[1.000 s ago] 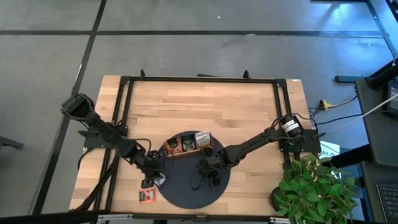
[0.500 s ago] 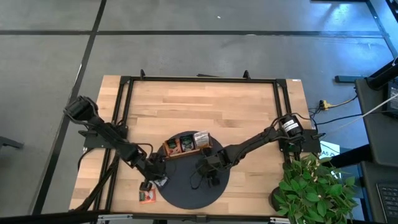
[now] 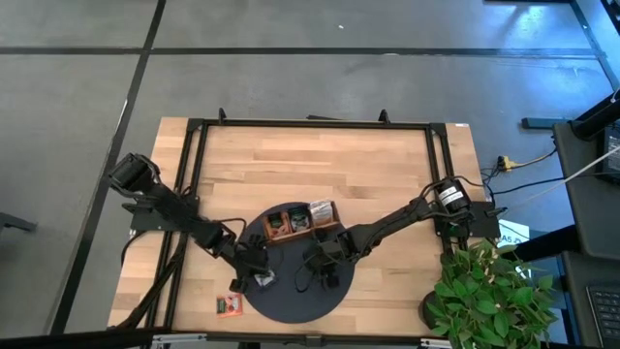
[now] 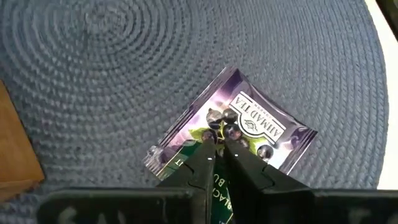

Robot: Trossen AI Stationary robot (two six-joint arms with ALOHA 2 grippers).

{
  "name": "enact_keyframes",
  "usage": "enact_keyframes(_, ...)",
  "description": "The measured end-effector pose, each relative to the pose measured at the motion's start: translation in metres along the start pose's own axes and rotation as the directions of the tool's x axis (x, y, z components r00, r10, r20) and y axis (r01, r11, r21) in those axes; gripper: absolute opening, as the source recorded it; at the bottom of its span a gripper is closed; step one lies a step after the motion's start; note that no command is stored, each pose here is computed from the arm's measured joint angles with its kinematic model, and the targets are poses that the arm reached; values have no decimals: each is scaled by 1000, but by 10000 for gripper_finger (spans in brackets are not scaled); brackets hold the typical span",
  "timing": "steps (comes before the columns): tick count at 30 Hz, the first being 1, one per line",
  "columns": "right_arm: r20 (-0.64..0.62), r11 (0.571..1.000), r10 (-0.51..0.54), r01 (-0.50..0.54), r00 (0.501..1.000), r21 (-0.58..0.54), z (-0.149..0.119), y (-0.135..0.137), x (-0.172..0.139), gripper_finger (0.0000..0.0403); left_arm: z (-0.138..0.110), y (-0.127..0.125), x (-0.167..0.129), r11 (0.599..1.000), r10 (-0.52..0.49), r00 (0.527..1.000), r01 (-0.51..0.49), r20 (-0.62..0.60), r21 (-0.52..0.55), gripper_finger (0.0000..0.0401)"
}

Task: Pick & Place Tea
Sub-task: Adjust the black tea bag on the table, then adjust the wooden organizer on the table

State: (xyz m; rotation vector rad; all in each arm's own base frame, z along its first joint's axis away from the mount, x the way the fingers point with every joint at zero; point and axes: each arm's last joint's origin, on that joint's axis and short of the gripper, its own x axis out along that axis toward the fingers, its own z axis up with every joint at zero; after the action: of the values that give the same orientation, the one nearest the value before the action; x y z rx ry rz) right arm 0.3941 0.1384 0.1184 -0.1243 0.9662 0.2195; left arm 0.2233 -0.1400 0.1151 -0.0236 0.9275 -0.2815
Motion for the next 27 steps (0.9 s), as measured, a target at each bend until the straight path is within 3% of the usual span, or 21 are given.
enact_keyframes(7, 55, 1000, 0, -2, 998, 25, 4, 0, 1, 122, 4, -3, 0, 997, -77, 997, 77, -3, 29, 33)
enact_keyframes(12, 224, 995, -86, 94, 971, -27, 21, -2, -1, 122, 16, -14, -8, 994, -101, 995, 102, -24, 25, 33)
enact_keyframes(17, 317, 967, -169, 219, 933, -129, 30, -6, -4, 122, 27, -25, -16, 996, -53, 998, 55, -26, 65, 33)
enact_keyframes(27, 308, 958, -223, 267, 925, -108, 31, -32, -3, 122, 32, -35, -25, 999, -14, 990, 20, -141, 43, 33)
